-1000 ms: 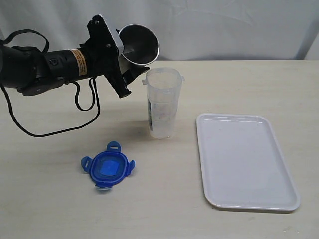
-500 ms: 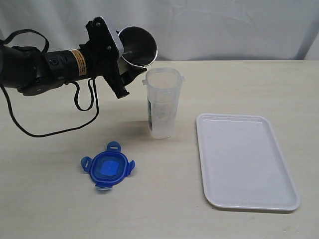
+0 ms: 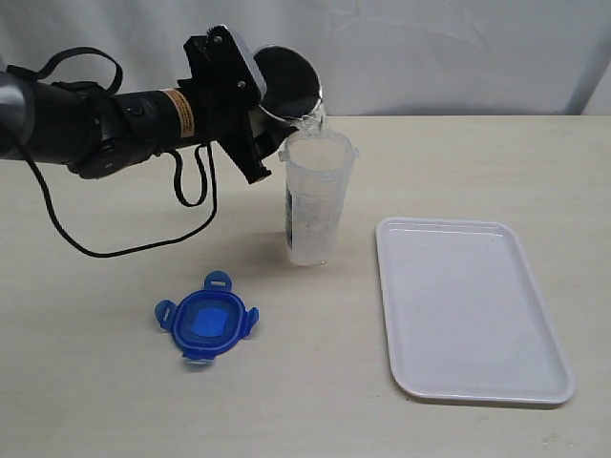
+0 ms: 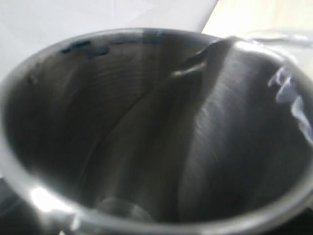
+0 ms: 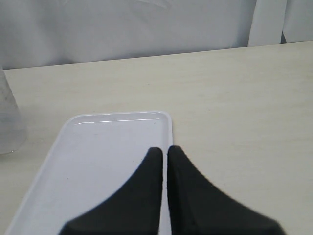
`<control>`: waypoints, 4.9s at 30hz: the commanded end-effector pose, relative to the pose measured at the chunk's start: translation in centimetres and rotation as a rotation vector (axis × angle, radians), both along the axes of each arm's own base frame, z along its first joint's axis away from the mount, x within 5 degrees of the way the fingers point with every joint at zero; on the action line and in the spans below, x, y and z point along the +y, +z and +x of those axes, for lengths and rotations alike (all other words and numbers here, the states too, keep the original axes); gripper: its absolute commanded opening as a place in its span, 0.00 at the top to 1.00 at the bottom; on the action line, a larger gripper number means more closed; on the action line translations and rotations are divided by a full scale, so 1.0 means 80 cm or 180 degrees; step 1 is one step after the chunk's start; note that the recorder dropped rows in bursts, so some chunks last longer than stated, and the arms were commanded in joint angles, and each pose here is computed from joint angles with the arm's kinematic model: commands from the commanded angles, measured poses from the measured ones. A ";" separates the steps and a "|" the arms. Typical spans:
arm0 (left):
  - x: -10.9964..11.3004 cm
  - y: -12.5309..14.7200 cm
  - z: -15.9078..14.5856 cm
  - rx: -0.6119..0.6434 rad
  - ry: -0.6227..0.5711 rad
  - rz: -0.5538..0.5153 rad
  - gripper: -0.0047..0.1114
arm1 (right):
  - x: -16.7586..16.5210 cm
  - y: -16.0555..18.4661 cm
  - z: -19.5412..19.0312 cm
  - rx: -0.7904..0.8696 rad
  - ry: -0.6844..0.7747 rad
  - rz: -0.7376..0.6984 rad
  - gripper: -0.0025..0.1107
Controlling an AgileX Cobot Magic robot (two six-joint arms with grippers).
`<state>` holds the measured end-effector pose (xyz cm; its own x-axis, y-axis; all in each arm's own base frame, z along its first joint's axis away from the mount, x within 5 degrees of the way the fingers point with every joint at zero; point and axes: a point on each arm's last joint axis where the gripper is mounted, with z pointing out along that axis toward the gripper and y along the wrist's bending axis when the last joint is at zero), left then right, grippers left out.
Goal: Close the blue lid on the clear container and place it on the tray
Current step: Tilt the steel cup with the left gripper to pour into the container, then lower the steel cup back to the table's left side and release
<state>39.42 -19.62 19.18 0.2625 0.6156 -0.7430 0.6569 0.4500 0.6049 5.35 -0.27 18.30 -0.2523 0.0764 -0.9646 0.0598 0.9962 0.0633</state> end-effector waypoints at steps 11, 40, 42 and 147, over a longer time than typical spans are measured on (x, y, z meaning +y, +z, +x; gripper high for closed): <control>-0.004 0.023 0.003 -0.0267 -0.0055 -0.0107 0.96 | 0.000 -0.001 0.000 -0.0009 -0.0007 0.0022 0.94; -0.001 0.019 0.004 -0.0485 -0.0107 0.0315 0.96 | 0.000 -0.001 0.000 -0.0009 -0.0007 0.0022 0.94; -0.001 0.019 0.004 -0.0477 -0.0102 0.0324 0.96 | 0.000 -0.001 0.000 -0.0009 -0.0007 0.0022 0.94; 0.273 -0.140 0.120 0.0856 0.1848 -0.2062 0.24 | 0.000 -0.001 0.000 -0.0009 -0.0007 0.0022 0.94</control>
